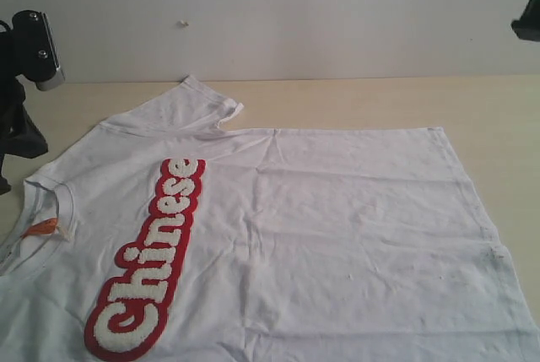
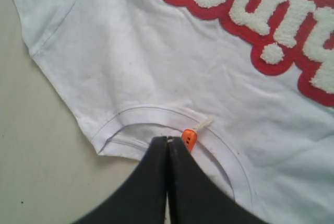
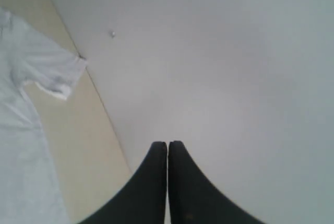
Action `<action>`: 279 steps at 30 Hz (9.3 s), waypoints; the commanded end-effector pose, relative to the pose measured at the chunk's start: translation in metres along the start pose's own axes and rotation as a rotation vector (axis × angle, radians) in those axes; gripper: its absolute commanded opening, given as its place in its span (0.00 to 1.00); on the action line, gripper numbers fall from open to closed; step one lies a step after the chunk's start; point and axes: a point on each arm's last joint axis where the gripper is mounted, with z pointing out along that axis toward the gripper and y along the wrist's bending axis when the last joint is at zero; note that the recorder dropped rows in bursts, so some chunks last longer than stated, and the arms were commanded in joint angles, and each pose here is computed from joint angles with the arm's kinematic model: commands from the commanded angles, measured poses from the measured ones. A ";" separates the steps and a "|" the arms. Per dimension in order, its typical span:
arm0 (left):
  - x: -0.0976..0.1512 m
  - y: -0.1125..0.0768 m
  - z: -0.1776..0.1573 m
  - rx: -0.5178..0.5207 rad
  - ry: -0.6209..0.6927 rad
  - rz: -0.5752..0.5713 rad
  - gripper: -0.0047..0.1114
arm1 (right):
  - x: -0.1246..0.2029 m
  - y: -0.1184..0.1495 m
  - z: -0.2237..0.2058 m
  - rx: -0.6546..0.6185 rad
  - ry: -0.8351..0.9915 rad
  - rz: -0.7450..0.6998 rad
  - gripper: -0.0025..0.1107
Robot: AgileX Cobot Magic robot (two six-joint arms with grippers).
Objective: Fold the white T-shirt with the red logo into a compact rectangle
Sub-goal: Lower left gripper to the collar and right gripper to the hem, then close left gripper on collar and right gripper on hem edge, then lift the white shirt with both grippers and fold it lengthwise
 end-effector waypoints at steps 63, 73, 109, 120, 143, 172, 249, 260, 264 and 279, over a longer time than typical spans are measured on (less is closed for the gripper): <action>0.001 0.001 0.084 0.131 0.050 0.133 0.04 | 0.102 0.088 0.110 -0.891 0.865 0.308 0.02; 0.001 -0.009 0.084 0.233 0.047 0.074 0.04 | 0.121 0.112 0.094 -1.094 0.942 0.174 0.02; 0.013 -0.022 0.086 0.336 0.097 0.269 0.94 | 0.127 0.118 0.097 -1.100 0.851 0.049 0.95; 0.013 -0.022 0.086 0.333 0.097 0.274 0.94 | 0.124 0.121 0.098 -1.101 0.833 0.102 0.95; 0.010 -0.022 0.087 0.332 0.073 0.248 0.94 | 0.142 0.150 0.094 -1.023 0.826 0.080 0.95; 0.017 -0.024 0.110 0.360 0.114 0.291 0.94 | 0.138 0.140 0.094 -0.957 0.880 0.137 0.95; 0.041 0.011 0.170 0.419 0.171 0.258 0.07 | 0.189 0.185 0.121 -1.020 0.893 0.066 0.33; 0.038 0.012 0.159 0.428 0.160 0.241 0.06 | 0.176 0.167 0.119 -0.916 0.903 0.107 0.02; 0.031 0.021 0.131 0.377 0.141 0.256 0.06 | 0.154 0.141 0.111 -0.822 0.864 0.072 0.02; 0.003 0.045 -0.025 0.100 0.052 0.306 0.06 | 0.058 0.039 0.049 -0.570 0.805 -0.087 0.02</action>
